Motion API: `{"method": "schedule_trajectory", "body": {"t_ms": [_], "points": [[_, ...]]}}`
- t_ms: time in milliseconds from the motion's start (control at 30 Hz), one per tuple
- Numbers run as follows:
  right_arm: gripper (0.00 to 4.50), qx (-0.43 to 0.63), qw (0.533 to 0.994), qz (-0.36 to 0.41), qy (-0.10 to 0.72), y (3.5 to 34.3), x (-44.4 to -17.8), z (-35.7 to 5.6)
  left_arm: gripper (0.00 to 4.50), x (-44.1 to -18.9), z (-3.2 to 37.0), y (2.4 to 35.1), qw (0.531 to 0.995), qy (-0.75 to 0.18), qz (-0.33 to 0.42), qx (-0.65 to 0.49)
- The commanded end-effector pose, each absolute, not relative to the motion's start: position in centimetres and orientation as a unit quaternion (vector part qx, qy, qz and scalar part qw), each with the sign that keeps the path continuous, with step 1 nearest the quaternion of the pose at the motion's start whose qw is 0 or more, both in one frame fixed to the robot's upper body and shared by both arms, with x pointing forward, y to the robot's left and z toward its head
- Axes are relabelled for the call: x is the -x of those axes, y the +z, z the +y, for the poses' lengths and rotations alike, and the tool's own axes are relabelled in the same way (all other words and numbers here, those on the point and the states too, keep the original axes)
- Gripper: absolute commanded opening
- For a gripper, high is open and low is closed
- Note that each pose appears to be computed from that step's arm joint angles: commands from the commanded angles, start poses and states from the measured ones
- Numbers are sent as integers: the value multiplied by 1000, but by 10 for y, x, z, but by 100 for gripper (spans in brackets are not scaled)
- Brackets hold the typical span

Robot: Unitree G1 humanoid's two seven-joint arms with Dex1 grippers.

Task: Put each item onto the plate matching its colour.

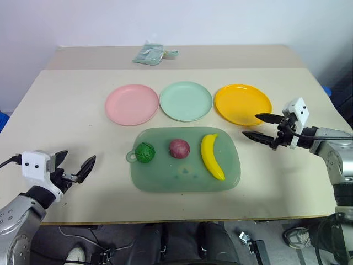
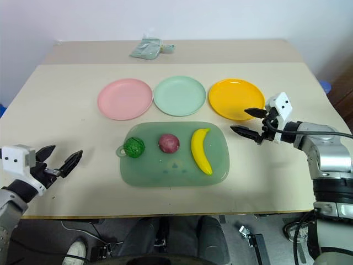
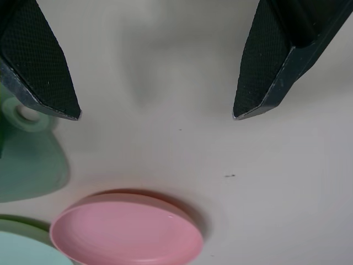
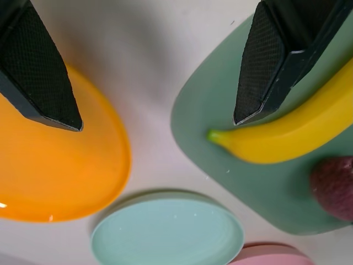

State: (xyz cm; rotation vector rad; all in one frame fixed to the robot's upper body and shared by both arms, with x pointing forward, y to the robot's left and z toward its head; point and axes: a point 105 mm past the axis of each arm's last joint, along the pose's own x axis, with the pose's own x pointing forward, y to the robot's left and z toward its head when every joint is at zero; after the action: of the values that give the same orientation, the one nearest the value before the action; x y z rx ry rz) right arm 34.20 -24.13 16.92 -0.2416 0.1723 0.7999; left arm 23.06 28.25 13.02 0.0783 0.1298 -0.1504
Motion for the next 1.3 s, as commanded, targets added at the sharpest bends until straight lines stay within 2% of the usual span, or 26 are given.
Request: {"method": "schedule_trajectory", "body": {"t_ms": [33,433,600,800,967,1300], "points": [[445,131,911,60,387,181,-346,-241,450,-229,281,142,995,-71,44,-51],[445,135,927,32,347,182,-354,-239,450,-246,280,144,996,-66,34,-56],[445,129,943,14,306,193,-357,-243,450,-262,278,143,995,-81,34,-50],[445,131,953,-6,272,198,-344,-248,450,-291,263,148,990,-131,27,-49],[445,117,953,1,280,193,-328,-243,450,-305,248,160,983,-180,7,-27],[445,95,936,16,340,180,-311,-220,450,-304,221,166,967,-254,-1,-16]]}}
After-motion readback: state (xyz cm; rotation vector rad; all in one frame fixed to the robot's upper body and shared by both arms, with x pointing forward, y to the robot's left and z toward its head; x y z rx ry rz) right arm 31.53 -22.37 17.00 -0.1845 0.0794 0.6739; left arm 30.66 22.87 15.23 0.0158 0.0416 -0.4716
